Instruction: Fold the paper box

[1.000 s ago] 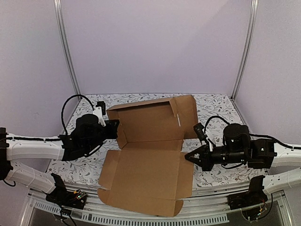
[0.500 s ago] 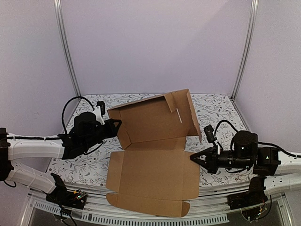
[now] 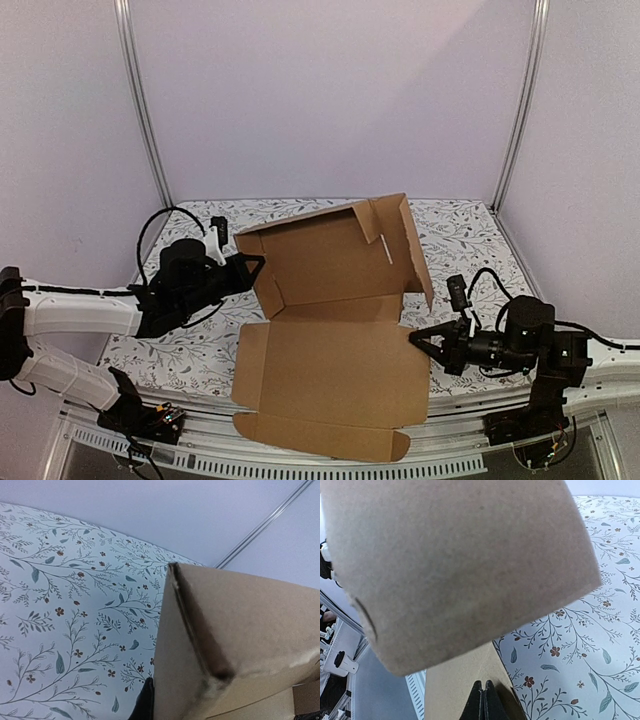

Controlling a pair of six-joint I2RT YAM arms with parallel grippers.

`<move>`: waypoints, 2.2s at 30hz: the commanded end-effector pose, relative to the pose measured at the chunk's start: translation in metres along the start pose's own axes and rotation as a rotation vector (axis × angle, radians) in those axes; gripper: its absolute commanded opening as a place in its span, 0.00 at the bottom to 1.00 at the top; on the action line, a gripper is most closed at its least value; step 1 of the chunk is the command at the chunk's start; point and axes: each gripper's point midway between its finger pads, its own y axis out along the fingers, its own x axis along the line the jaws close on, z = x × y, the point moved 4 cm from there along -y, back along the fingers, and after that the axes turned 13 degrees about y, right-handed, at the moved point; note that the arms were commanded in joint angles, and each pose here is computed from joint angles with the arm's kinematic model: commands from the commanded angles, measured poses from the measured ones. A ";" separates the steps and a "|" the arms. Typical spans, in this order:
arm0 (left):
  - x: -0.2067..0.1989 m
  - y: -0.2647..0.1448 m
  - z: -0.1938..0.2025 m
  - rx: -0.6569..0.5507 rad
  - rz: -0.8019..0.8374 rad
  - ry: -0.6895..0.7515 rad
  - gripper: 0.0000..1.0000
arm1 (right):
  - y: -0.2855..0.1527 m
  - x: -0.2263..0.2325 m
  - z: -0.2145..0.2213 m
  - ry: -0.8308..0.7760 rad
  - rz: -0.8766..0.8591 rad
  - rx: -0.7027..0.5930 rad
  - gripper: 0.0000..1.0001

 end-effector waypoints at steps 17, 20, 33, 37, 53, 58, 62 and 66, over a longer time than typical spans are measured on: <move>0.005 0.004 0.003 -0.011 -0.015 0.012 0.00 | -0.042 0.070 -0.037 -0.230 -0.064 0.151 0.22; 0.006 0.002 0.002 -0.015 -0.026 0.032 0.00 | -0.055 0.079 -0.048 -0.288 -0.031 0.161 0.26; 0.000 -0.008 -0.008 -0.049 0.003 0.119 0.00 | -0.071 0.100 -0.119 -0.473 0.181 -0.027 0.41; -0.008 -0.012 -0.012 -0.065 0.057 0.146 0.00 | -0.052 0.104 -0.123 -0.530 0.174 0.031 0.49; -0.012 -0.018 -0.009 -0.068 0.106 0.165 0.00 | 0.002 0.112 -0.105 -0.487 -0.091 0.227 0.63; -0.009 -0.017 -0.011 -0.065 0.074 0.156 0.00 | 0.016 0.107 -0.103 -0.455 -0.079 0.250 0.59; -0.004 -0.016 -0.012 -0.054 0.029 0.155 0.00 | 0.028 0.097 -0.106 -0.440 -0.011 0.239 0.58; 0.002 -0.017 -0.013 -0.049 -0.019 0.154 0.00 | 0.039 0.089 -0.107 -0.435 0.064 0.223 0.56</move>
